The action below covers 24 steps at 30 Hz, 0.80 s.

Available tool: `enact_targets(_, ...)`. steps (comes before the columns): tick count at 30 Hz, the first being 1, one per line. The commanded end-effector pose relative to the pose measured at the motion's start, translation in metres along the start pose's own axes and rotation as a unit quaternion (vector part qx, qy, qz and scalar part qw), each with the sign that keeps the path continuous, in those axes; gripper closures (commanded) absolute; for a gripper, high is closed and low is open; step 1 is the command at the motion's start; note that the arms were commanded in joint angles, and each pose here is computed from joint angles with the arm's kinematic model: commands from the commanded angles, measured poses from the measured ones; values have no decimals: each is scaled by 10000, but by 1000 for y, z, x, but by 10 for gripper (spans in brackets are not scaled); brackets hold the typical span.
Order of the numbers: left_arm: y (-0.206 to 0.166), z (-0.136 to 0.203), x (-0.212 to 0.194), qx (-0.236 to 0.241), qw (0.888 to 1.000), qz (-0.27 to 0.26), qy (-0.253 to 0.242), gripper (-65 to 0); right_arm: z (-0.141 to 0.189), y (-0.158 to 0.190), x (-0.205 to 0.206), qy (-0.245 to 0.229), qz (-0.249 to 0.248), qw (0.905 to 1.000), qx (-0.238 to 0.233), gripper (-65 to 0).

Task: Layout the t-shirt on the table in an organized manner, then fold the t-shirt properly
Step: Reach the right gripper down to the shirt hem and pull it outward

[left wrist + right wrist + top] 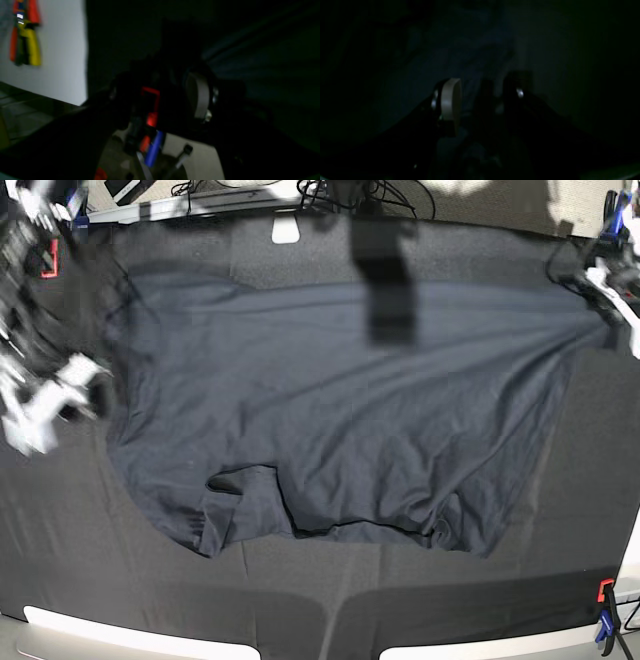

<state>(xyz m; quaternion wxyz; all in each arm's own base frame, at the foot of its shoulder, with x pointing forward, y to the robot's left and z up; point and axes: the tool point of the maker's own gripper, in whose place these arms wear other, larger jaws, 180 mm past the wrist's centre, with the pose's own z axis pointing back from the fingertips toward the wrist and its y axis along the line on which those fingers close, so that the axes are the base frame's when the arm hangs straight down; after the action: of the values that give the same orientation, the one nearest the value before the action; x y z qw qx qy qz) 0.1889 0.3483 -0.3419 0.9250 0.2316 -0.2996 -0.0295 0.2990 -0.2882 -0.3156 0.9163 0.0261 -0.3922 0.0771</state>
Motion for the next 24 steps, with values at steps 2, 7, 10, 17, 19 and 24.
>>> enact_targets(2, 16, 4, 14, 271, 9994, -57, -209, -310, -9, -1, 27, -220, 114, 9997, -31, -267)
enact_targets(7, 10, 3, 6, 95, 9999, 85, 23, -309, -45, 10, 60, -216, 34, 9994, 263, -267)
enact_targets(10, 2, 3, 4, -121, 9996, 251, 57, -309, -70, 14, 75, -74, -45, 9992, 385, -267)
enact_targets(17, 1, 3, 7, -157, 9995, 285, -13, -309, -117, 35, 111, 78, -532, 9943, 922, -267)
enact_targets(19, 1, 3, 7, -156, 9995, 288, -12, -309, -128, 45, 113, 217, -646, 9919, 1076, -267)
enact_targets(24, 1, 3, 7, -155, 9995, 287, -14, -309, -155, 56, 90, 1004, -644, 9891, 865, -267)
